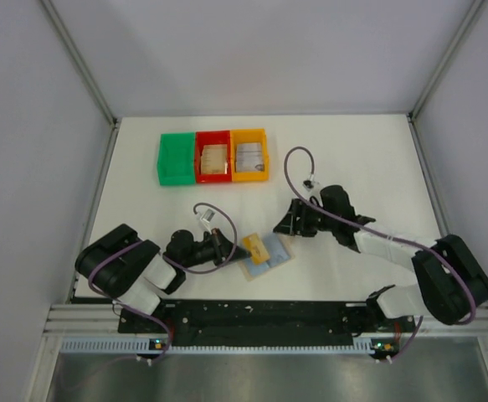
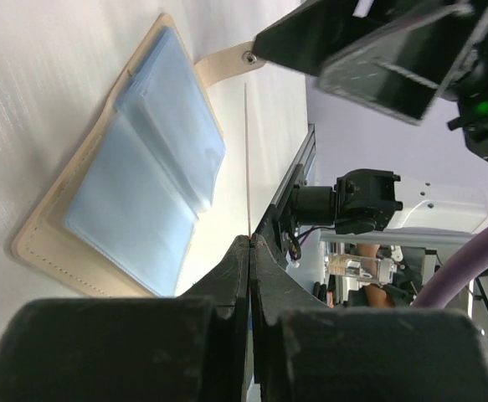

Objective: Take the credit cards out of the card holder
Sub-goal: Remove the credit card from the card holder, then place the credit card in the storage box.

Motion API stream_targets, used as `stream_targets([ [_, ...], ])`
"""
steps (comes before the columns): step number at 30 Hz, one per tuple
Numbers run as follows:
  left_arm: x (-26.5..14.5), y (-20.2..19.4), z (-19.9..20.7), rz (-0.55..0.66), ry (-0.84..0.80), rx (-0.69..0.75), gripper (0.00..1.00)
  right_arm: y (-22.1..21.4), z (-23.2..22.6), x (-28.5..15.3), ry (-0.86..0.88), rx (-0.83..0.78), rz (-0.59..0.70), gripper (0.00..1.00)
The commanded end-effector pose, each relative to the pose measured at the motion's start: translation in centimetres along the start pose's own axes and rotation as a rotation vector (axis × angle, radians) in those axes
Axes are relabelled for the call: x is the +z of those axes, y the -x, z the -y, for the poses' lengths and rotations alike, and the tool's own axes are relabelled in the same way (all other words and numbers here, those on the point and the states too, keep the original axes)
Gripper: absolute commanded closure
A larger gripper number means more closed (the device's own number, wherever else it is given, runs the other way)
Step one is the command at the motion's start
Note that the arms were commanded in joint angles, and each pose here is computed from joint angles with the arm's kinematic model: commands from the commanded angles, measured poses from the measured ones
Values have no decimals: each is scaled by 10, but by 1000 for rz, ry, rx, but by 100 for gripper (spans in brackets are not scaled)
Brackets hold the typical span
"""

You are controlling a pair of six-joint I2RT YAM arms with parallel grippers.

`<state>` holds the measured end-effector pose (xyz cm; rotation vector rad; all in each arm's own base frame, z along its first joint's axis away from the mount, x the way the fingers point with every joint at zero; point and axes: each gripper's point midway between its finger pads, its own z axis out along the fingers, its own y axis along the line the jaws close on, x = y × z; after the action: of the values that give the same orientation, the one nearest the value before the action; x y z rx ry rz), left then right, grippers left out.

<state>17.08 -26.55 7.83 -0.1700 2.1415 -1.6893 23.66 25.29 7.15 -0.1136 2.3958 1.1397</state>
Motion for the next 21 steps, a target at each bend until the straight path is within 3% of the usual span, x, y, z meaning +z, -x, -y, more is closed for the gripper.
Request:
stream_targets([
  [1, -16, 19, 71, 126, -297, 218, 100, 37, -32, -20, 41, -137, 95, 35],
  [4, -15, 24, 80, 140, -322, 222, 100, 31, -59, -22, 193, -138, 53, 30],
  [5, -15, 26, 85, 147, -335, 221, 100, 27, -66, -22, 243, -125, 36, 22],
  [11, -15, 42, 113, 196, -390, 247, 100, 23, -80, -26, 343, -89, 43, 21],
  [21, -17, 60, 147, 249, -429, 285, 100, 19, -103, -35, 510, -47, 49, 39],
])
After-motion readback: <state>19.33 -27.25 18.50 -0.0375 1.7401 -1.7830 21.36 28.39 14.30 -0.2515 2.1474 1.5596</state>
